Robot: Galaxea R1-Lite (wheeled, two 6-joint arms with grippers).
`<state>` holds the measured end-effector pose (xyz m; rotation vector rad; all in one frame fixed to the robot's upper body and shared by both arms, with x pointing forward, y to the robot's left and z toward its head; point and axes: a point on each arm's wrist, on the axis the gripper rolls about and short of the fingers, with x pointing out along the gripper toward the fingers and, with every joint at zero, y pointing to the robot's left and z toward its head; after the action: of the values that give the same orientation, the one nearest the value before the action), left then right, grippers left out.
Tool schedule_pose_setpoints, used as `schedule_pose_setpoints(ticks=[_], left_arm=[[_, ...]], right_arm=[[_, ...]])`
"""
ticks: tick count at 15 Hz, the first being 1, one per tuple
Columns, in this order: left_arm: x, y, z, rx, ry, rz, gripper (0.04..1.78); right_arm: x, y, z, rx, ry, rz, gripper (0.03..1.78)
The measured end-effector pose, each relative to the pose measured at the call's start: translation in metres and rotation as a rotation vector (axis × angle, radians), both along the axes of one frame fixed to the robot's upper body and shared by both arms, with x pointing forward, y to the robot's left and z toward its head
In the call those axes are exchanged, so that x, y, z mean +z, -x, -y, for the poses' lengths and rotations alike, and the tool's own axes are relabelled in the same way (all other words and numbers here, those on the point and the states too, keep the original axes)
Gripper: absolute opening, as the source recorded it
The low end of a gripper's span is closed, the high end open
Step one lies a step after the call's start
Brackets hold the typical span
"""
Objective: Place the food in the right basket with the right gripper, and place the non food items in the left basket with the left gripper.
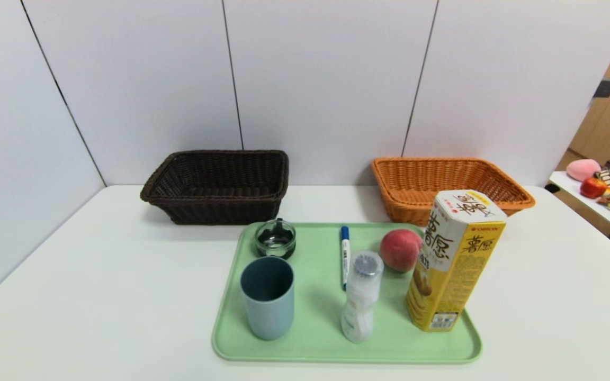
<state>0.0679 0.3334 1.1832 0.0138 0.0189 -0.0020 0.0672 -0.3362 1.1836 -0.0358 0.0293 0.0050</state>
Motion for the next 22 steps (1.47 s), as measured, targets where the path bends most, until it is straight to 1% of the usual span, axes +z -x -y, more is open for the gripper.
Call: schedule_pose_setpoints(ticks=[1,2,3,5,8,11,13,15,16,17,18,20,22], left_arm=[[0.001,0.000,0.000,-0.002,-0.001,0.004,1.69],[0.007,0.002,0.000,-0.011,0.001,0.025,1.69],[0.016,0.005,0.001,-0.040,0.004,0.053,1.69],[0.034,0.011,0.002,-0.107,0.004,0.083,1.69],[0.069,0.005,0.003,-0.158,0.007,0.087,1.69],[0.113,-0.024,0.004,-0.183,0.009,0.090,1.69],[0.137,-0.057,0.004,-0.191,0.009,0.098,1.69],[0.153,-0.093,0.004,-0.196,0.007,0.119,1.69],[0.159,-0.110,0.004,-0.198,0.005,0.141,1.69],[0.163,-0.123,0.005,-0.200,0.004,0.164,1.69],[0.164,-0.132,0.005,-0.201,0.004,0.173,1.69],[0.158,-0.145,0.005,-0.202,0.008,0.132,1.69],[0.155,-0.151,0.005,-0.203,0.011,0.107,1.69]], right_arm=[[0.000,0.000,0.000,0.002,0.013,0.003,1.71],[0.004,0.001,0.000,0.009,0.014,0.018,1.71],[0.014,0.004,-0.001,0.027,0.014,0.048,1.71],[0.038,0.013,-0.002,0.096,0.015,0.095,1.71],[0.075,0.012,-0.004,0.195,0.011,0.081,1.71],[0.110,-0.015,-0.005,0.260,0.007,0.056,1.71],[0.132,-0.047,-0.006,0.285,0.007,0.048,1.71],[0.147,-0.084,-0.008,0.304,0.015,0.066,1.71],[0.151,-0.100,-0.010,0.322,0.018,0.085,1.71],[0.150,-0.113,-0.014,0.357,0.018,0.092,1.71],[0.142,-0.121,-0.018,0.393,0.020,0.071,1.71],[0.123,-0.129,-0.028,0.474,0.022,-0.003,1.71],[0.115,-0.130,-0.037,0.551,0.022,-0.025,1.71]])
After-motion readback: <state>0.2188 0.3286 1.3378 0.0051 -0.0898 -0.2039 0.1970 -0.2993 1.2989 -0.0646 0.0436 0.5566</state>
